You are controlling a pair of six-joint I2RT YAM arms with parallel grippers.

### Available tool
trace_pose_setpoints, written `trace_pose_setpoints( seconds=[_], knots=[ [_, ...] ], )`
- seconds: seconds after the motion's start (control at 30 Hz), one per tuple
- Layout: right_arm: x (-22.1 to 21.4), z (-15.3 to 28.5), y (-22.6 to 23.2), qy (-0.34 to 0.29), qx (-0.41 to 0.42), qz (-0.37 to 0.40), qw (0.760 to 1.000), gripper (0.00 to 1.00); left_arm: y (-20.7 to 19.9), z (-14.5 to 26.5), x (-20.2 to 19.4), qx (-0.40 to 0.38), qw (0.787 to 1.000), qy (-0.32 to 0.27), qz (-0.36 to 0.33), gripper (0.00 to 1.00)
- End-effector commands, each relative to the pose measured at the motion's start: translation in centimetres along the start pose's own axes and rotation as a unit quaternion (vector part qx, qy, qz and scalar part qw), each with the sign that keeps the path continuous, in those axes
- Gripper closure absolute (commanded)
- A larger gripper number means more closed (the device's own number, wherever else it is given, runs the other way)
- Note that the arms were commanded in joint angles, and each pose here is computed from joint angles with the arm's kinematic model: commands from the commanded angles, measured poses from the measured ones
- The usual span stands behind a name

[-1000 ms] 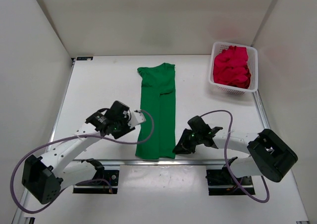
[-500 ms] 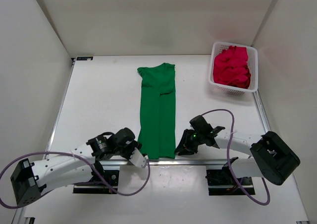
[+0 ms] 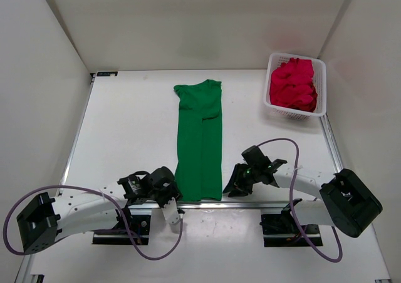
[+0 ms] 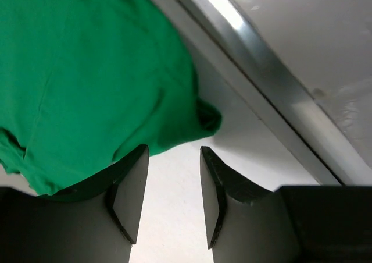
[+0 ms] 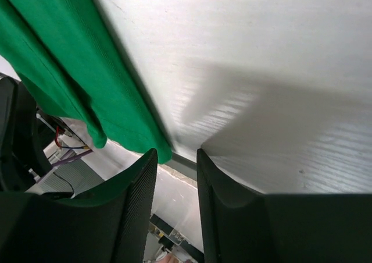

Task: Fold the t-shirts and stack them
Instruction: Grab the bottom of the folded rectangular tshirt with both arms

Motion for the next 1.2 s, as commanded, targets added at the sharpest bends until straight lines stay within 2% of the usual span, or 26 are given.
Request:
trace_pose_setpoints(
  seconds=[0.0, 0.13, 0.23, 0.3, 0.53, 0.67, 0.77, 0.83, 0.93, 1.03, 1.17],
  knots=[
    [0.3, 0.5, 0.6, -0.003, -0.017, 0.005, 1.000, 0.60, -1.2, -0.7, 0.1, -0.018, 0.999, -0.016, -0.042, 0.50],
    [0.6, 0.3, 1.2, -0.004, -0.024, 0.008, 1.000, 0.58, -0.9, -1.5, 0.3, 0.031, 0.997, -0.026, -0.058, 0.55],
    [0.5, 0.1, 1.4, 0.006, -0.019, 0.009, 1.000, 0.56, -0.9, -2.1, 0.8, 0.038, 0.997, -0.030, -0.060, 0.70],
    [0.4, 0.0, 1.5, 0.010, -0.021, 0.012, 1.000, 0.57, -0.3, -2.2, 1.0, 0.040, 0.998, -0.031, -0.043, 0.83],
    [0.1, -0.3, 2.0, 0.029, -0.019, 0.018, 0.999, 0.56, 0.5, -2.4, 1.1, 0.024, 0.999, -0.025, -0.006, 1.00],
    [0.5, -0.5, 2.0, 0.033, -0.011, 0.020, 0.999, 0.65, 0.7, -2.2, 1.3, 0.020, 0.999, -0.027, 0.015, 1.00],
    [0.3, -0.4, 2.0, 0.058, -0.014, 0.017, 0.998, 0.77, 1.9, -1.6, 1.4, 0.019, 0.998, -0.028, 0.061, 1.00],
    [0.8, -0.3, 2.4, 0.058, -0.012, 0.024, 0.998, 0.86, 3.1, -0.9, 1.3, 0.032, 0.991, -0.030, 0.126, 1.00],
    [1.0, -0.3, 2.7, 0.070, -0.012, 0.032, 0.997, 0.87, 2.8, -0.2, 1.0, 0.011, 0.983, -0.025, 0.180, 1.00],
    [1.0, -0.3, 2.8, 0.084, -0.012, 0.037, 0.996, 0.87, 2.8, 0.2, 1.0, 0.020, 0.979, -0.019, 0.201, 1.00],
    [1.5, 0.3, 3.0, 0.079, -0.012, 0.048, 0.996, 1.00, 3.5, 0.7, 1.1, 0.016, 0.969, -0.014, 0.247, 1.00]
  ],
)
Point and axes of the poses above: each gripper's point midway between its finger pads, its own z axis back along the fingers, its own y axis along the line the jaws close on, x = y × z, the point moved 7 cm from there along z, back along the fingers, and after that the axes turned 6 degrees about z, right-handed, at the moved point
